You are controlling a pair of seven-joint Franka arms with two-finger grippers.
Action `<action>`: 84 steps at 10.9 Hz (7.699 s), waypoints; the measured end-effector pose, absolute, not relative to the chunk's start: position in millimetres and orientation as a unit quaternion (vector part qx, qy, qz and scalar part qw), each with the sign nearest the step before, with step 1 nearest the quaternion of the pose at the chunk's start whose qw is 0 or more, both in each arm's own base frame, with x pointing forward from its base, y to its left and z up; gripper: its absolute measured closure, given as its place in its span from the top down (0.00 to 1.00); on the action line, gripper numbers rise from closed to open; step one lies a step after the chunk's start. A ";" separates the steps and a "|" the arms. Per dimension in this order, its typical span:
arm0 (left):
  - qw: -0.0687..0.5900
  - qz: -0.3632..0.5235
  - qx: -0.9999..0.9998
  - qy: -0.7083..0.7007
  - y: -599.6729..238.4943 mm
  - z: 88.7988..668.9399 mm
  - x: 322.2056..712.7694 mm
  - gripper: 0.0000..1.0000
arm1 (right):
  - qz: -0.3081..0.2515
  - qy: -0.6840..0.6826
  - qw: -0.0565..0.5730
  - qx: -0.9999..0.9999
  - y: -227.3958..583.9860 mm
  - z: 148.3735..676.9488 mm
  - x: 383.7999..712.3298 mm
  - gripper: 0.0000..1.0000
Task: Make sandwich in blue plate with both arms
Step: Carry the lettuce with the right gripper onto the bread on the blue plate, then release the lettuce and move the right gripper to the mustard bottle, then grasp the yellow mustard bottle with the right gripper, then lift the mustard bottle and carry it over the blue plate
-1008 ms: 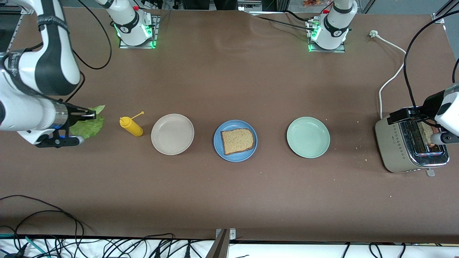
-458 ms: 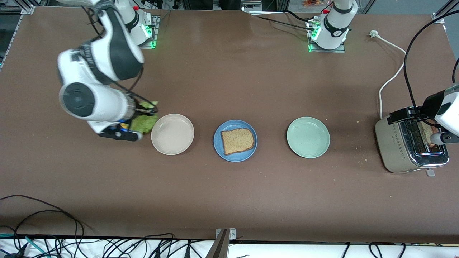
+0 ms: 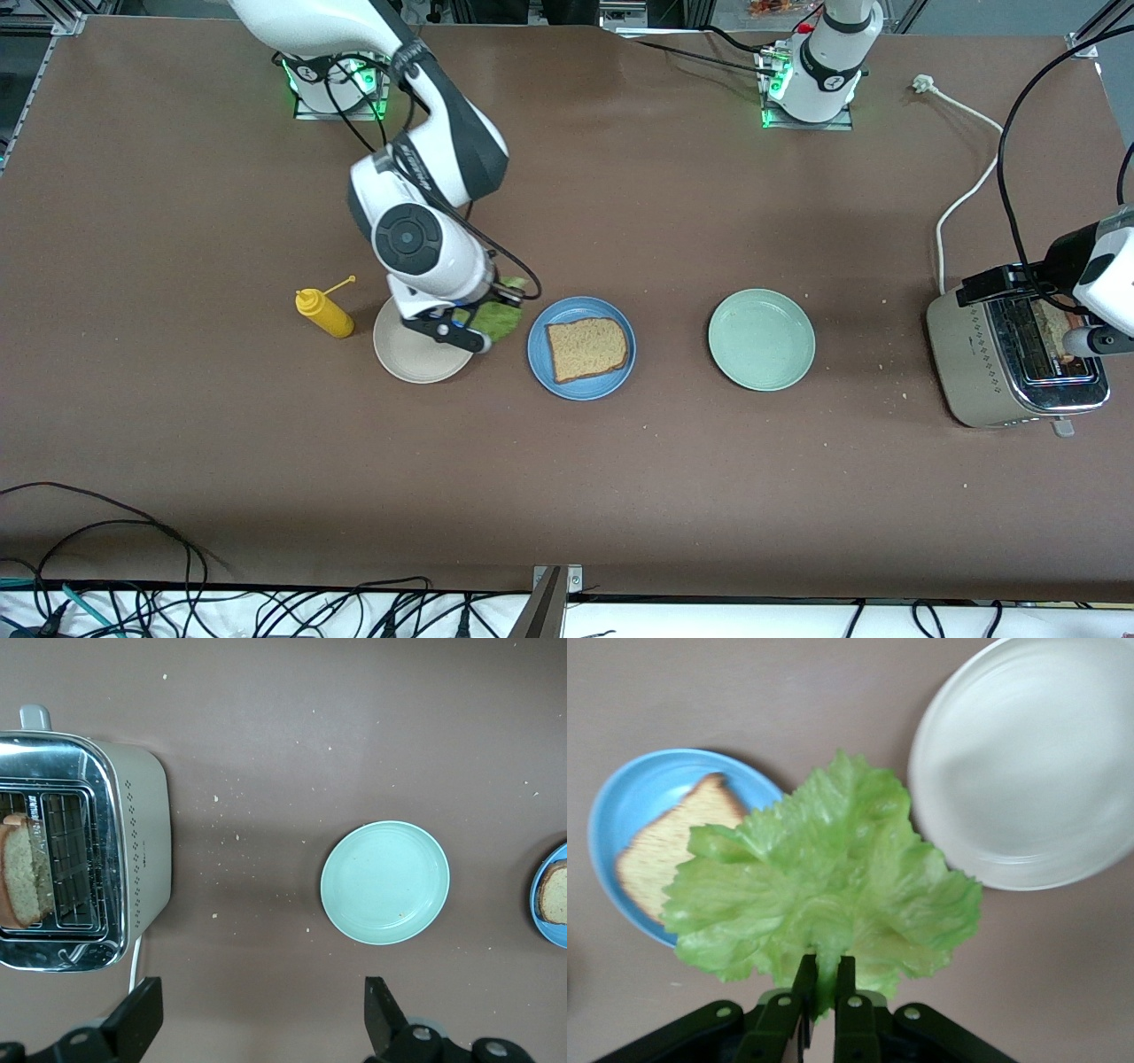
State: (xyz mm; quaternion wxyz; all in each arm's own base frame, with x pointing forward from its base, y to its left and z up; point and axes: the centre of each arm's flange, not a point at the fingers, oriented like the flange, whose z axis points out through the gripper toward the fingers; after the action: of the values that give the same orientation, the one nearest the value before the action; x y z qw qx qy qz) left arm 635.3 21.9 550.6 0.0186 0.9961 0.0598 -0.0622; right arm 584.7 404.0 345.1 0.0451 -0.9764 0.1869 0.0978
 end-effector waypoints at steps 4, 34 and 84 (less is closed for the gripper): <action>0.019 -0.063 0.996 0.061 23.9 550.3 635.1 1.00 | 0.072 0.292 0.147 -0.942 430.7 290.9 604.2 0.10; 0.018 -0.063 0.996 0.065 28.2 549.9 634.9 1.00 | 0.120 -0.216 0.044 -0.968 4.1 398.3 586.5 1.00; 0.018 -0.064 0.996 0.067 31.1 549.7 634.7 1.00 | 0.012 -0.675 -0.014 -0.738 322.3 370.7 656.6 0.04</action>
State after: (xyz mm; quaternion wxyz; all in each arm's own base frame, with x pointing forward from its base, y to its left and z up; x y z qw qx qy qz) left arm 634.7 31.1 549.7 0.0180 0.9955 0.0674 -0.0638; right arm 656.6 322.3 370.7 -0.0140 -0.7379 -0.6747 0.0121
